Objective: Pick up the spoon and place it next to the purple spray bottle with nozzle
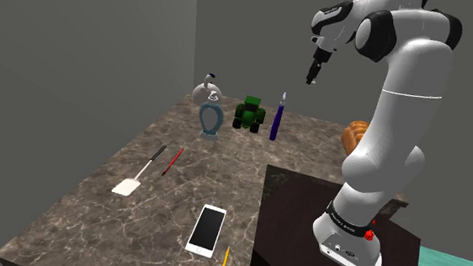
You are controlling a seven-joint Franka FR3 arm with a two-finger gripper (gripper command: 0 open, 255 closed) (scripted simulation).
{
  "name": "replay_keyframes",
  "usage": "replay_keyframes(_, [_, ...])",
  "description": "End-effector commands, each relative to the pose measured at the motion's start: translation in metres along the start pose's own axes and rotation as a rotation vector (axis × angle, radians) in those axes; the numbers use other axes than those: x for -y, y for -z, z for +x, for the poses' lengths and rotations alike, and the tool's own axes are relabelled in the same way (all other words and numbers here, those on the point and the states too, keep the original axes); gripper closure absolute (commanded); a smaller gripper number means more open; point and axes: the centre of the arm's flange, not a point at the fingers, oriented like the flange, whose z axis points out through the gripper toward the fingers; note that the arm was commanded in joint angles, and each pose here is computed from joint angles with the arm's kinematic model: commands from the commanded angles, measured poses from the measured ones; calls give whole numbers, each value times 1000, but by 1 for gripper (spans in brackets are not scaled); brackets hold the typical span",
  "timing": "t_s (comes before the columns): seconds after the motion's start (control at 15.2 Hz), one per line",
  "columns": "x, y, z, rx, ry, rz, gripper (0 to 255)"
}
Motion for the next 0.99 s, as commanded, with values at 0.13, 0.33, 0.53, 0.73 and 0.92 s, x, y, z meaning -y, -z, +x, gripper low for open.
replay_keyframes(0.13, [0, -20, -3, 0, 0, 0, 255])
replay_keyframes(0.33, [1, -35, -6, 0, 0, 0, 255])
replay_keyframes(0.53, [2, -51, -8, 0, 0, 0, 255])
replay_keyframes(0.73, [2, -67, -10, 0, 0, 0, 255])
replay_keyframes(0.92, [3, -82, -13, 0, 0, 0, 255])
